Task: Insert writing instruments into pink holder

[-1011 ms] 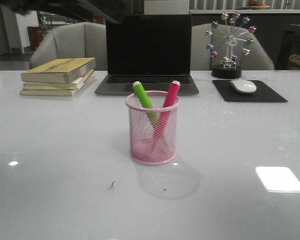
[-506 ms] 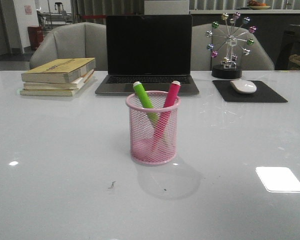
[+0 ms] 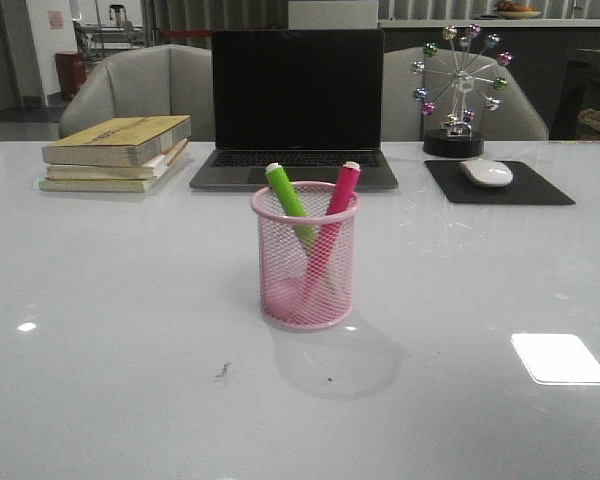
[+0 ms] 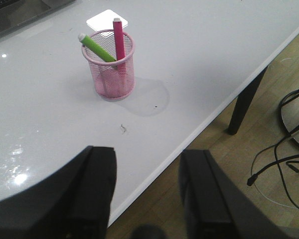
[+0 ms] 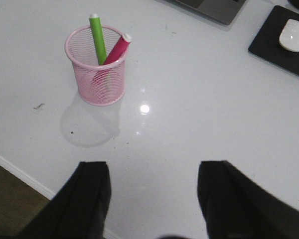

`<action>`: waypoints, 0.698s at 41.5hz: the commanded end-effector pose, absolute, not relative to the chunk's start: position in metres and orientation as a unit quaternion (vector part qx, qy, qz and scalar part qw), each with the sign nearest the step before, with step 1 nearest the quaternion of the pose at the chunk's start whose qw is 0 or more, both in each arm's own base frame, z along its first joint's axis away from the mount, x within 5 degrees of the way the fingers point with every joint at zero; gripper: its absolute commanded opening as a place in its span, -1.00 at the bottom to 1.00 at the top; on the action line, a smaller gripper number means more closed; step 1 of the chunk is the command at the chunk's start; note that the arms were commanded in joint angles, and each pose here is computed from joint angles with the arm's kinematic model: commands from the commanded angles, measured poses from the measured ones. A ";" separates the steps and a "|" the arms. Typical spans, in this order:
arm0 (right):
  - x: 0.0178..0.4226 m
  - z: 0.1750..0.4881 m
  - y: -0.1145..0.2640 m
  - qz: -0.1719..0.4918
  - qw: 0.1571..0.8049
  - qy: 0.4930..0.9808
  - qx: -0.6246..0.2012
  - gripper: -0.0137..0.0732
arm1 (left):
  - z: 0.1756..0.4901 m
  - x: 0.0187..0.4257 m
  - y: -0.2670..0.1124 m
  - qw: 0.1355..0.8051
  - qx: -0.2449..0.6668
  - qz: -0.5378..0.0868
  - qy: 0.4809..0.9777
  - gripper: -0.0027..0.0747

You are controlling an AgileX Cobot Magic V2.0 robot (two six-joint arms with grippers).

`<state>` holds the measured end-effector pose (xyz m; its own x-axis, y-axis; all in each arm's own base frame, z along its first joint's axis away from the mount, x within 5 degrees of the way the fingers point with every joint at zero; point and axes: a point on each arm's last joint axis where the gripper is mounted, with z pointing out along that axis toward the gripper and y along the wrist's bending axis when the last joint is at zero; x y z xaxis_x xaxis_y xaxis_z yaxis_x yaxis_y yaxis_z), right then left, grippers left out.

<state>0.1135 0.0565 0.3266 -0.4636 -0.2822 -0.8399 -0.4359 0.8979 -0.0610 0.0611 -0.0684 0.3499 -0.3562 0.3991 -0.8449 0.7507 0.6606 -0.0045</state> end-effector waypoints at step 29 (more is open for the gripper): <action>0.114 0.340 0.057 0.086 0.507 0.832 -0.209 -0.56 | 0.364 0.063 -0.070 0.480 0.343 -0.219 0.777 -0.68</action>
<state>0.1131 0.0557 0.3256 -0.4730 -0.2906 -0.8317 -0.4339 0.8985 -0.0672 0.0614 -0.0684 0.3503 -0.3536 0.3953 -0.8478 0.7494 0.6622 -0.0038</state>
